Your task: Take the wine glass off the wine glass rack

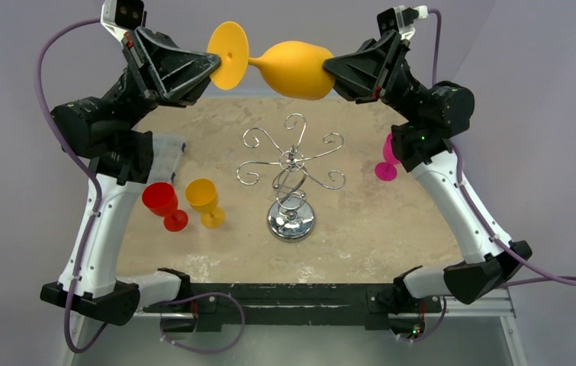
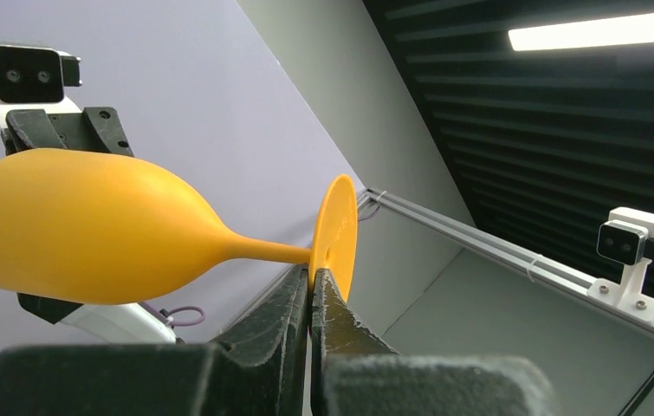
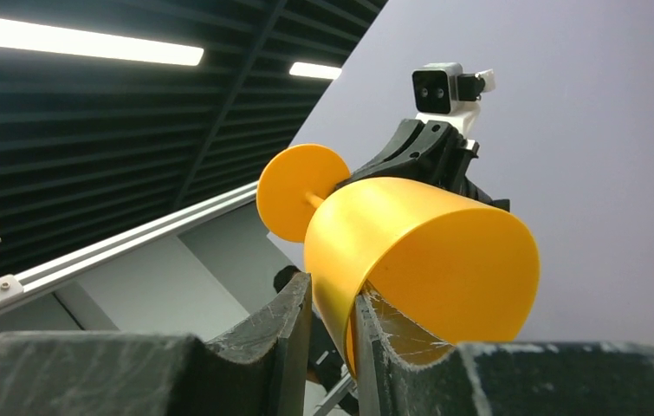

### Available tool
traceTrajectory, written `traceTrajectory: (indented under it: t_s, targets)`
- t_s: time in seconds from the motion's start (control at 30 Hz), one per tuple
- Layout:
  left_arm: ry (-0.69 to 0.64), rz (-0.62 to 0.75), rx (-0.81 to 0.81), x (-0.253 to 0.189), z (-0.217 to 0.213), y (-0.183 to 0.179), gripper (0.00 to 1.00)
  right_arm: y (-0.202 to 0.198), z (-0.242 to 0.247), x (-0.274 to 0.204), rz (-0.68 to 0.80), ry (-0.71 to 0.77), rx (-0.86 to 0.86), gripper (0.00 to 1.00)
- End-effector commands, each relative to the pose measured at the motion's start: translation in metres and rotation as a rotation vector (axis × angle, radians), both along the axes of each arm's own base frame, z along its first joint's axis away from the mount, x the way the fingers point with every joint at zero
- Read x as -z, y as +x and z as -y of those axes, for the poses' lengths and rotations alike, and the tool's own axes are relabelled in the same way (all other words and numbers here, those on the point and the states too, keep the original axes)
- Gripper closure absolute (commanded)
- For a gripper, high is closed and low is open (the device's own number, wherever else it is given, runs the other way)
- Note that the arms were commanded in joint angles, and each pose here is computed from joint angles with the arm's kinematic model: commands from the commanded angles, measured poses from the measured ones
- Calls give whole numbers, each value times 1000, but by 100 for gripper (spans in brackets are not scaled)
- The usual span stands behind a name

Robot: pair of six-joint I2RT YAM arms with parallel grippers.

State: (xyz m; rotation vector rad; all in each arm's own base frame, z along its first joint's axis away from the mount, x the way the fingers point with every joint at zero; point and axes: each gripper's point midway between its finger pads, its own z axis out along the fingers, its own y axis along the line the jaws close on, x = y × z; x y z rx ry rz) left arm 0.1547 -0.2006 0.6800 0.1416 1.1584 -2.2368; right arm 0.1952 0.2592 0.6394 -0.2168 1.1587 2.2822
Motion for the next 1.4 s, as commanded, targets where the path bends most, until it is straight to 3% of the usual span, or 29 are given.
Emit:
traceTrajectory:
  t_s: [0.0,0.23,0.53,0.67,0.7,0.8,0.87,0.93,1.07,1.17,1.37]
  targets:
    - [-11,-8,6,3,2,6,100,-43,12,-27,132,49,-50,78]
    - [-20,-26,8,11,4,14,100,-51,11,-31,149,54,-82,80]
    - [-50,-44,13,21,4,24,100,-56,14,-35,157,85,-108,100]
    - [-61,-63,12,25,3,27,99,-57,16,-36,153,92,-98,100]
    - [-60,-67,12,25,2,27,93,-57,16,-36,154,91,-95,100]
    - [-50,-68,10,26,1,29,58,-56,15,-34,156,74,-68,100]
    - [-27,-68,-3,29,0,30,43,-57,15,-33,160,52,-40,100]
    - [3,-71,-32,33,-3,31,29,-57,15,-34,162,30,-2,100]
    - [66,-87,-90,43,-9,33,9,-54,15,-36,172,-33,102,100]
    - [105,-120,-129,55,-14,39,0,-54,18,-37,187,-84,195,100]
    - [171,-139,-211,72,-25,38,0,-45,28,-32,173,-170,366,100]
